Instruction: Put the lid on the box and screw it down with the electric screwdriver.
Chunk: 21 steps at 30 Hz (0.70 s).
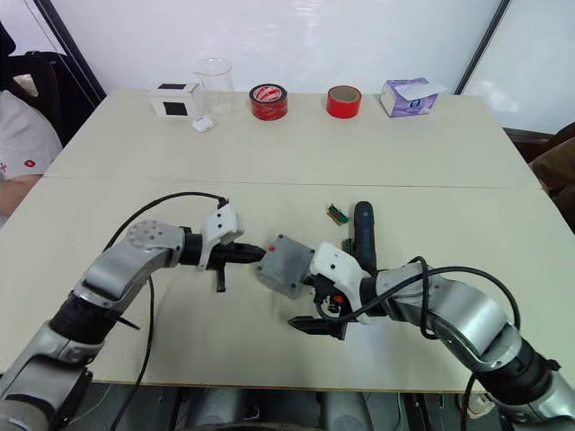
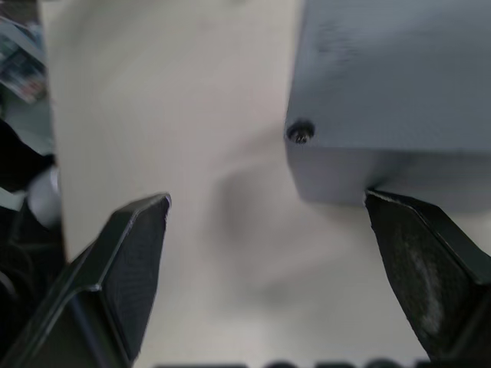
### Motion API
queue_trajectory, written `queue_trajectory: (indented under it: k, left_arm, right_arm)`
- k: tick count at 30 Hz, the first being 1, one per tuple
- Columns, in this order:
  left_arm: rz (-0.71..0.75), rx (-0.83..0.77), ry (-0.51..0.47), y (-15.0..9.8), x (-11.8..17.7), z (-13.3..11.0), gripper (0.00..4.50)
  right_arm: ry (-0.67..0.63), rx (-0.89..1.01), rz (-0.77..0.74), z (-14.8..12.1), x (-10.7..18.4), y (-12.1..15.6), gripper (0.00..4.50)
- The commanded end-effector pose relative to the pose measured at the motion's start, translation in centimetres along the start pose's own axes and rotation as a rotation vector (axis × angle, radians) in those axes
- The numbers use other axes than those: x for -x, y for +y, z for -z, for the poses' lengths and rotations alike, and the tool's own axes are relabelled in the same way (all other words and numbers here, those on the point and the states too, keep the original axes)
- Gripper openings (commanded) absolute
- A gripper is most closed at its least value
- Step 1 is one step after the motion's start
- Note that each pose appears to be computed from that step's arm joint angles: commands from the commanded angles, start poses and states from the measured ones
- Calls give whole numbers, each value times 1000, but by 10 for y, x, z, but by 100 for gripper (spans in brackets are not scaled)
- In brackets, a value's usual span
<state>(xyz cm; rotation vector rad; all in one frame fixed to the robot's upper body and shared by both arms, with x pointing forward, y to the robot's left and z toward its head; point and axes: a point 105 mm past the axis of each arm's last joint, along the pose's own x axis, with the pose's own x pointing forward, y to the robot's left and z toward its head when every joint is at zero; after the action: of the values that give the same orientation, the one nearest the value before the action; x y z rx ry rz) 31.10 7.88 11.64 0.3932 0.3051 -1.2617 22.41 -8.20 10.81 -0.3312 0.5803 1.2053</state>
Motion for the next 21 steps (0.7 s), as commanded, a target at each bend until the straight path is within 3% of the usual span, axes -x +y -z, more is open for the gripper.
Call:
queue_trajectory:
  k: [1, 6, 10, 16, 21]
  left_arm:
    - [-3, -56, -13, 4, 1, -6, 0]
    - [-39, -53, 48, 8, 22, 6, 0]
    - [29, -4, 59, -12, 37, 12, 0]
    - [137, 71, 76, -44, 39, 18, 0]
    - [86, 72, 35, -44, 17, 18, 0]
  right_arm:
    - [-11, 65, 38, -10, 12, 0, 416]
    - [33, 93, 95, -8, 38, -10, 416]
    - [35, 150, 193, -14, 49, -37, 416]
    - [4, 218, 214, -20, 34, -65, 416]
    - [-2, 274, 86, -23, 14, -55, 416]
